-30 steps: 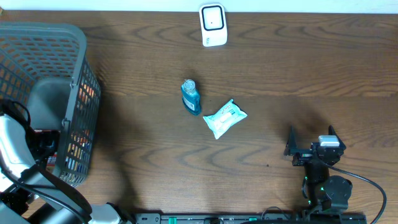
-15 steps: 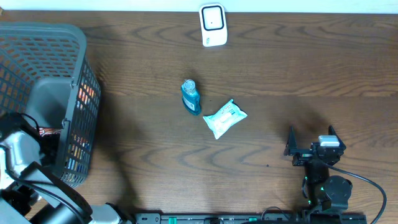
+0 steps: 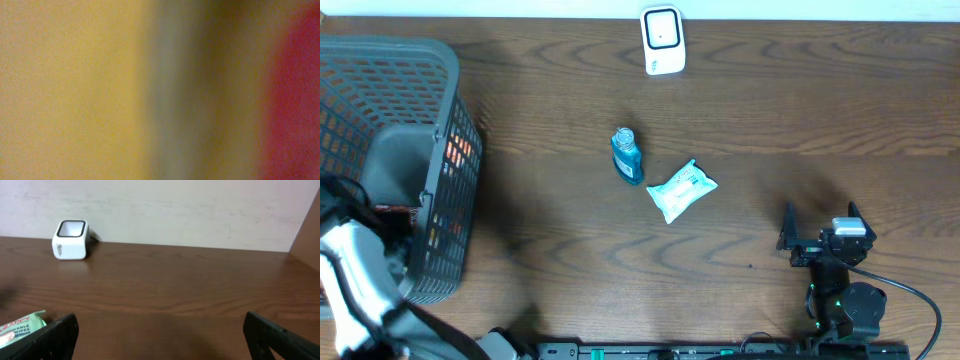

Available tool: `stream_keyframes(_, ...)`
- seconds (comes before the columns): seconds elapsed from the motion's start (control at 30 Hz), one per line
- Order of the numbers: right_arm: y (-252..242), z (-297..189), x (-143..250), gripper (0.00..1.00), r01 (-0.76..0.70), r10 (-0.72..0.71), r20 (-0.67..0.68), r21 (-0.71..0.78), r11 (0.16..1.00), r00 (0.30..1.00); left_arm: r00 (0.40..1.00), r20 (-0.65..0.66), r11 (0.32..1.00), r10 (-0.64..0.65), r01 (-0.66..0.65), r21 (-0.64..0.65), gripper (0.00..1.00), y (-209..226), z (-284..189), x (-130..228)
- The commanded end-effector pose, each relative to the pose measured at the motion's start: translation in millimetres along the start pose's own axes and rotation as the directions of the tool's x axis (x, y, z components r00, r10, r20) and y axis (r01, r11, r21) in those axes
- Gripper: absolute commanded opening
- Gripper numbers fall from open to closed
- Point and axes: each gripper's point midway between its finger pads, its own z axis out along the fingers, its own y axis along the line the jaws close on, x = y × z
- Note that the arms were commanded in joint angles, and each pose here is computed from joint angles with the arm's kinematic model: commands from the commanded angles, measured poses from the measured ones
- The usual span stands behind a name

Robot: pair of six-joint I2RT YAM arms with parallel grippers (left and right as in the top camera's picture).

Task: Scan the item barcode
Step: 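Grasp the yellow snack bag in the basket with the left gripper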

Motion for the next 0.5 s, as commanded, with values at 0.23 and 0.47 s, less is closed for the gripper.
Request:
stream_keyframes(0.23,2,0,1,0.99,-0.009,0.009,-0.002,-0.008,1.0,1.0,0.951,0.304,0.61,0.049,-0.27,0.745,0.08,-135,-266,-16)
stream_keyframes(0.47,2,0,1,0.99,-0.009,0.009,-0.002,-0.008,1.0,1.0,0.763,0.429,-0.088,0.483,-0.445,0.891,0.08,-149,-387,135)
